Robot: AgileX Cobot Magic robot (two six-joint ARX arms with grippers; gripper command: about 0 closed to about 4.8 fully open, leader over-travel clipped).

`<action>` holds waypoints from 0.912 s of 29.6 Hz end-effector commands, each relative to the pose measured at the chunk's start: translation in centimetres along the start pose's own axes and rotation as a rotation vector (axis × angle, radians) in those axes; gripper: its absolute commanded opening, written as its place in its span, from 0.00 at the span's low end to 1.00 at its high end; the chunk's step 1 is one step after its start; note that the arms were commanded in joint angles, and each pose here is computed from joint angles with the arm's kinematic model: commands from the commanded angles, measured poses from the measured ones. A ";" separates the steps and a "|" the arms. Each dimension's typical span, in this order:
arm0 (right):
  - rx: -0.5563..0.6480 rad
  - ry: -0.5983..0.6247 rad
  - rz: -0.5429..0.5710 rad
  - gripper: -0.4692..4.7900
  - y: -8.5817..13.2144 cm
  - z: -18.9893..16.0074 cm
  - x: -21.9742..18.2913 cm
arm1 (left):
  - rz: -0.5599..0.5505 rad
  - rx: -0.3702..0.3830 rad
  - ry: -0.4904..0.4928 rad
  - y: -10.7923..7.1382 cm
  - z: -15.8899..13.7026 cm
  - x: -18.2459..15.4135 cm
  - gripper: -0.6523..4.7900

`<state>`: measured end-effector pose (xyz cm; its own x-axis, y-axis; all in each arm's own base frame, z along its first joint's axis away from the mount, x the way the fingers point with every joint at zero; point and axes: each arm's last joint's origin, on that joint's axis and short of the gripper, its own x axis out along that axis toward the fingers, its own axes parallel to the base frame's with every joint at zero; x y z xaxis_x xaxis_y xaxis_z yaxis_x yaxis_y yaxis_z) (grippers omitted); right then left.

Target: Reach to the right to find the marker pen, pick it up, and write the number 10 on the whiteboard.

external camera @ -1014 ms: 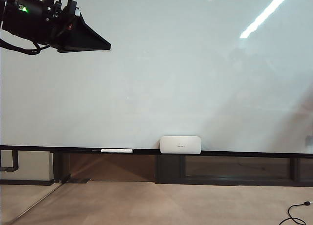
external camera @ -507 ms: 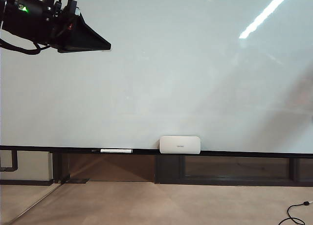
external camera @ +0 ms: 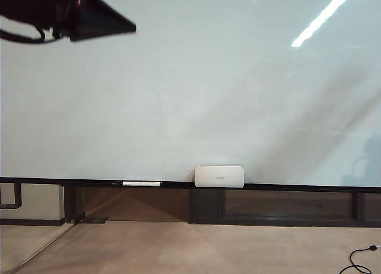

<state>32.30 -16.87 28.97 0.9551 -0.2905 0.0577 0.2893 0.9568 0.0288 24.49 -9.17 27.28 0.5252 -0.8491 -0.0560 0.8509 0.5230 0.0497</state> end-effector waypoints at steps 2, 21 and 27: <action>0.013 -0.017 0.055 0.08 2.8 0.8 -1.8 | 0.075 0.013 -0.066 -0.3 1.8 -0.9 0.11; 0.076 -0.062 0.437 0.08 17.7 3.8 -3.3 | 0.513 0.043 0.009 -1.0 4.7 -4.5 0.11; 0.098 -0.071 0.497 0.08 20.0 5.9 -2.8 | 0.601 0.072 -0.001 -0.7 6.7 -4.7 0.11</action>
<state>34.85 2.83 34.86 0.9687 0.1936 0.1551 -0.2046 0.9771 0.0583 21.31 -6.18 33.39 0.8884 -0.4590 -0.0095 0.4559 0.8796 0.1357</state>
